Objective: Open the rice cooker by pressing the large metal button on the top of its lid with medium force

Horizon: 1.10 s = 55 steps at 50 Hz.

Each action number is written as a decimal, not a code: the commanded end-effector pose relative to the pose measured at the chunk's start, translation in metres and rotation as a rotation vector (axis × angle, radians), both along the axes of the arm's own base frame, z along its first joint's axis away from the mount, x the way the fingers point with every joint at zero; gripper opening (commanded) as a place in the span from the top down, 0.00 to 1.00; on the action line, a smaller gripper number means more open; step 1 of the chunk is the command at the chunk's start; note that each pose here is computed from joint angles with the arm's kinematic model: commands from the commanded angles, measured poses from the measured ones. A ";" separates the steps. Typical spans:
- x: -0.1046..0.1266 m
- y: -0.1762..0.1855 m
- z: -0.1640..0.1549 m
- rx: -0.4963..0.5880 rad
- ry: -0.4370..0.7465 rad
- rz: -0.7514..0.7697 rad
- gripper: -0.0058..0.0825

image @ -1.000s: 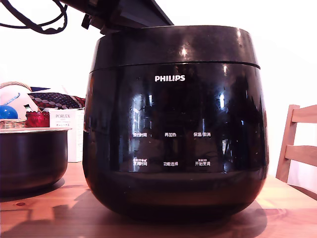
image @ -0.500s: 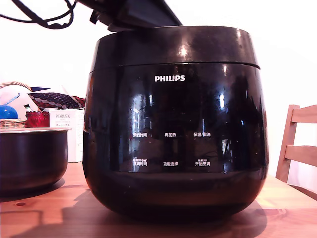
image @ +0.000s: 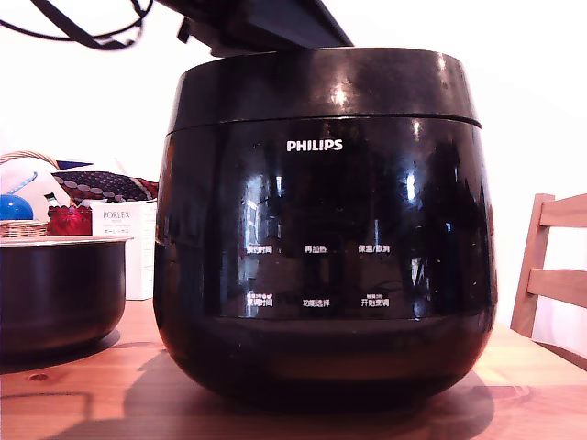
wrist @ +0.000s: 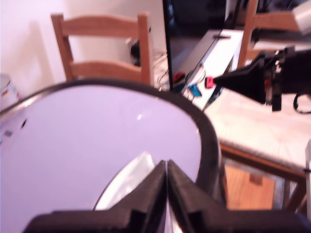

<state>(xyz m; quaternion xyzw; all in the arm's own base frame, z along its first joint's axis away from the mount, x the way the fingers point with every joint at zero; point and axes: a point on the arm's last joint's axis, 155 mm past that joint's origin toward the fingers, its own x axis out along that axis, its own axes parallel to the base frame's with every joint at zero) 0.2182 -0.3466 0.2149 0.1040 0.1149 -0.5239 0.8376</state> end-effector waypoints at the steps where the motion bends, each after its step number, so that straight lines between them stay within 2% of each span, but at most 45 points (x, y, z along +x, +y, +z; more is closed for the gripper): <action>1: 0.004 0.008 -0.034 0.067 0.043 0.024 0.96; 8: 0.004 0.008 -0.034 0.065 0.046 0.025 0.96; 19: 0.002 0.004 -0.010 -0.009 0.005 0.005 0.96; 35: 0.002 0.006 -0.012 0.002 0.009 0.011 0.96; 55: 0.014 0.020 -0.026 0.052 0.038 0.068 0.96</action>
